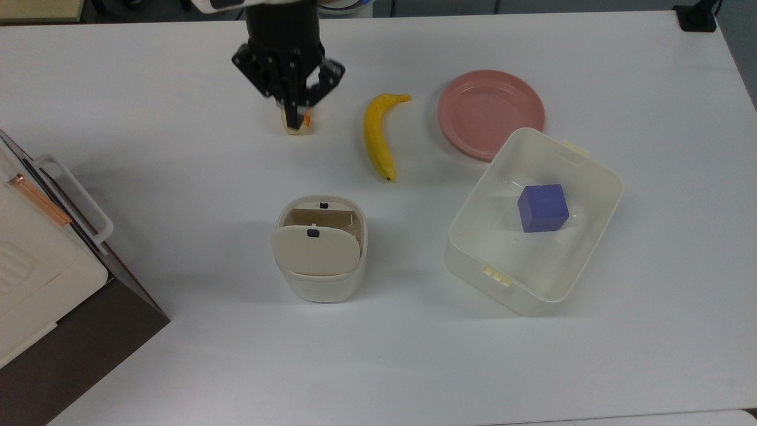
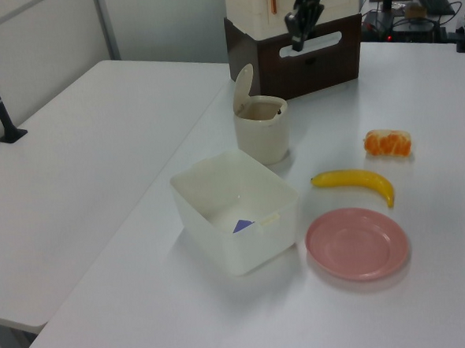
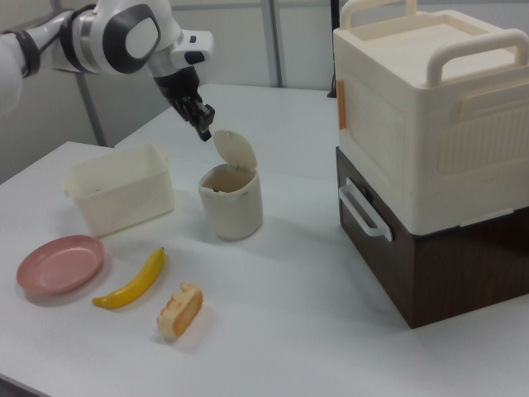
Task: Close the trash can
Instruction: 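Move the gripper down to the open lid of the cream trash can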
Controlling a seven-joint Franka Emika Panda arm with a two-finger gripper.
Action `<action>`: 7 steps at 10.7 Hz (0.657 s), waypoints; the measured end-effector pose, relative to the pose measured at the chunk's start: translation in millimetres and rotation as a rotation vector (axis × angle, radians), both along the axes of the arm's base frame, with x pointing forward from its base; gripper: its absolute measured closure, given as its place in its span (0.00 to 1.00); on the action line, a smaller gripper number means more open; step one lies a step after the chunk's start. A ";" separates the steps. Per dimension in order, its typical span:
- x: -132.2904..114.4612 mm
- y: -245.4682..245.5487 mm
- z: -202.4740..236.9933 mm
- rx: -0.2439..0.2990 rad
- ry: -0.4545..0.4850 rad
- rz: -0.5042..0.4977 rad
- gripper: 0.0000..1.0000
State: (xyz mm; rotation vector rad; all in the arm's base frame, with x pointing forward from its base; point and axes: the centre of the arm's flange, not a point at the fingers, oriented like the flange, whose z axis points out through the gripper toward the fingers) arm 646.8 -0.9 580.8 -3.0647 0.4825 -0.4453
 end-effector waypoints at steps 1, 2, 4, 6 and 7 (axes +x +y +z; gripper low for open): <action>12.9 4.8 -4.0 0.000 -0.061 -0.048 0.99; 24.8 7.2 -8.3 0.000 -0.126 -0.096 0.99; 46.2 6.2 -16.6 -0.005 -0.227 -0.190 0.99; 63.2 5.8 -15.5 0.020 -0.298 -0.245 0.99; 72.4 5.6 -16.3 0.039 -0.339 -0.265 0.99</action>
